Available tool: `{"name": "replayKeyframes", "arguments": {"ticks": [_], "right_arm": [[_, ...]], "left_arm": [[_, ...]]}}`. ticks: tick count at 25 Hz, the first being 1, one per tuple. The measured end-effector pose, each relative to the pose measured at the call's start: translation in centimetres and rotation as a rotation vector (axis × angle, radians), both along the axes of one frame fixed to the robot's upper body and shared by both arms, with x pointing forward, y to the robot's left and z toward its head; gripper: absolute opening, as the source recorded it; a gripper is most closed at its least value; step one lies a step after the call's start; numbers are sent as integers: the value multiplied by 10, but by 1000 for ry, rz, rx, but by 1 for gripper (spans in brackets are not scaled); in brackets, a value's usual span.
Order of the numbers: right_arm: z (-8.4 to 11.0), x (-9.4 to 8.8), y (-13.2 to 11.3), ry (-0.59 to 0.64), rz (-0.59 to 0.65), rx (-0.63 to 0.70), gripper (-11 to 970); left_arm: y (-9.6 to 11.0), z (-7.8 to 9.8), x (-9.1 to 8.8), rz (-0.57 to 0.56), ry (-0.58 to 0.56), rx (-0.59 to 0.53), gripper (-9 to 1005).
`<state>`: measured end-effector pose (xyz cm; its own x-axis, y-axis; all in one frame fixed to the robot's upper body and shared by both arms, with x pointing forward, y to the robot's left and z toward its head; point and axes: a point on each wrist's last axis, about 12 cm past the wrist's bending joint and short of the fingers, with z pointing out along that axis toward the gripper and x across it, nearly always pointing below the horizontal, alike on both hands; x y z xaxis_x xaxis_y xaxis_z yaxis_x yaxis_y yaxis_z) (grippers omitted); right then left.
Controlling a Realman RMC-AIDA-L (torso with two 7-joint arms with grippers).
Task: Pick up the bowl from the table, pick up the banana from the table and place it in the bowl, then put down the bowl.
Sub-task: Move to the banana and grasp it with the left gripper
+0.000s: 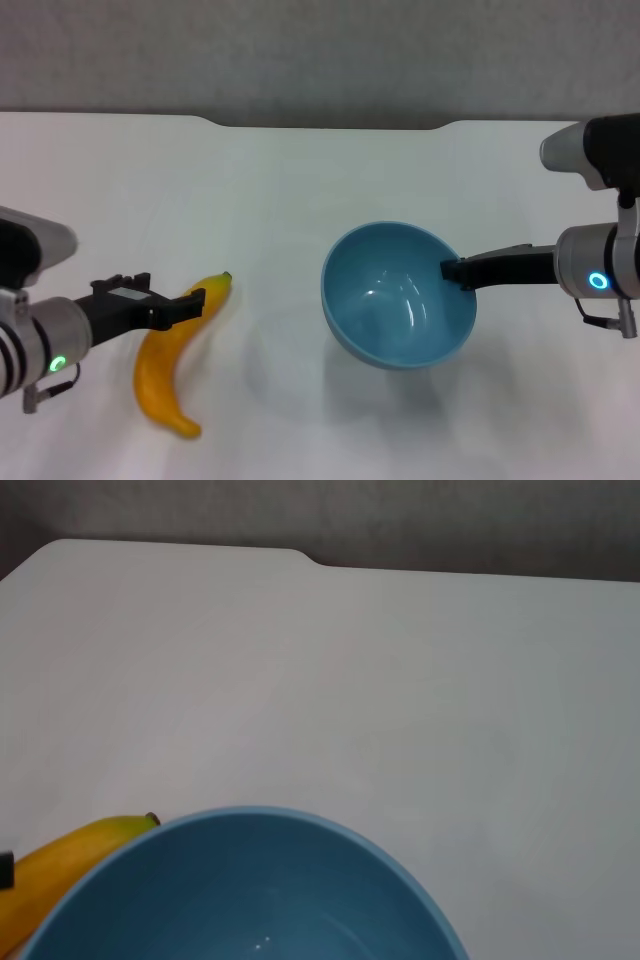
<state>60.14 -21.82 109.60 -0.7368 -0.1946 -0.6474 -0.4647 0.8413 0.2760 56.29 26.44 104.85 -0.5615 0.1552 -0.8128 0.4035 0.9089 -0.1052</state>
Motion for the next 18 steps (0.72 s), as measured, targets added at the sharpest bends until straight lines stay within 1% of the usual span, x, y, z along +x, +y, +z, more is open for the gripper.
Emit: {"name": "replayKeyframes", "arguments": {"ticks": [5, 6, 10, 18], "right_arm": [[1, 1, -2, -2, -9, 4, 50], [1, 1, -2, -4, -8, 4, 51], [2, 1, -2, -5, -7, 4, 53], [4, 2, -1, -13, -5, 5, 57]], "left_arm": [[-18, -7, -4, -27, 18, 9, 894], [-19, -8, -4, -27, 17, 17, 894], [-20, -11, -5, -30, 10, 39, 894], [-10, -19, -1, 22, 11, 80, 891]]}}
